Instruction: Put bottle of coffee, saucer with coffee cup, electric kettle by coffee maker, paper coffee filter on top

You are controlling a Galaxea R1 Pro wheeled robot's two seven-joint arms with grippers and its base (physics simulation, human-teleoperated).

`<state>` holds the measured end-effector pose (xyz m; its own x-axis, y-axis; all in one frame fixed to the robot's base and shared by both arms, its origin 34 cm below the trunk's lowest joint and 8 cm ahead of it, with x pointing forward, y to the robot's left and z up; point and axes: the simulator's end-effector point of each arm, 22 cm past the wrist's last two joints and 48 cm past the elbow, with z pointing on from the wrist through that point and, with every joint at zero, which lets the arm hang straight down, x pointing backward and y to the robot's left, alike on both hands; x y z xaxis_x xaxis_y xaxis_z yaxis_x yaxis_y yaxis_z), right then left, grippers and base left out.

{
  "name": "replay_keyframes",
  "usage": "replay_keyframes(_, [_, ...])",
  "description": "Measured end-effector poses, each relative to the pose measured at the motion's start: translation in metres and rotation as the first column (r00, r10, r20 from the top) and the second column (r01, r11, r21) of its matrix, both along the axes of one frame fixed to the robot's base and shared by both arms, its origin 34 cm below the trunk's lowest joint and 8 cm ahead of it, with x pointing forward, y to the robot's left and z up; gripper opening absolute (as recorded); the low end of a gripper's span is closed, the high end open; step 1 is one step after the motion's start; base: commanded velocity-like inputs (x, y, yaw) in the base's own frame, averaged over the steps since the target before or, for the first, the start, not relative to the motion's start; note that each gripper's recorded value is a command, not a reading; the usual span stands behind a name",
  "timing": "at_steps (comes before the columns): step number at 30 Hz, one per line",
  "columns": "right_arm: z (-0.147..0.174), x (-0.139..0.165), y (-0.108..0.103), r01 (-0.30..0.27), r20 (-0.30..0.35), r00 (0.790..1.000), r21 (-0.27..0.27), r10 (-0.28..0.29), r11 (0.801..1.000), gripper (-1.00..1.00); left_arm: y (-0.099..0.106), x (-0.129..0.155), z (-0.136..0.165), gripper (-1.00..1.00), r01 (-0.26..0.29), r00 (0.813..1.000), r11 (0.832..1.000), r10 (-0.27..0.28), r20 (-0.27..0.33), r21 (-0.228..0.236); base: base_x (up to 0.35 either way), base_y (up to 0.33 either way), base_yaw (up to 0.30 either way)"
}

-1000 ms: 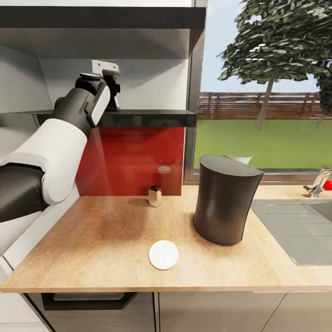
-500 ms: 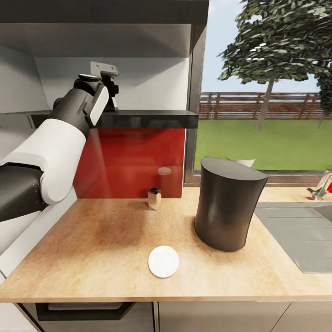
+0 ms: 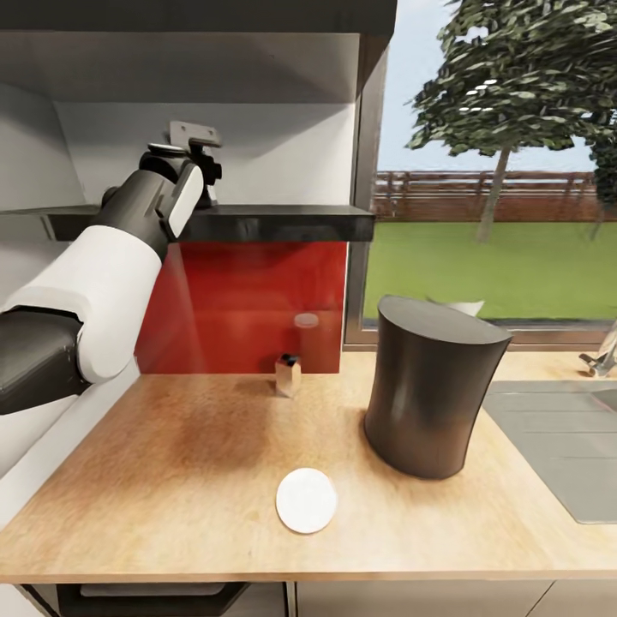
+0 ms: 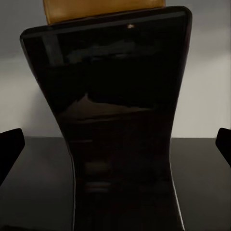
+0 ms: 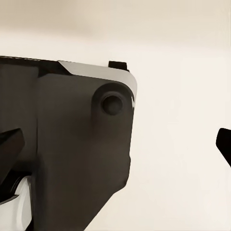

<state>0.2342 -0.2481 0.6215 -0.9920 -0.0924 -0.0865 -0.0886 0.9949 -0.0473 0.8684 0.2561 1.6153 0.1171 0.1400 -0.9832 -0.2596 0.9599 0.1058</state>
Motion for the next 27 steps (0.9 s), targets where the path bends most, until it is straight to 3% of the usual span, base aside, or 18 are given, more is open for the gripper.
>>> replay_keyframes(27, [0.0, 0.0, 0.0, 0.001, -0.001, 1.0, 0.0, -0.001, 1.0, 1.0, 0.003, 0.006, -0.021, 1.0, -0.003, 1.0, 1.0, 0.003, -0.026, -0.003, 0.04, 0.0, 0.0])
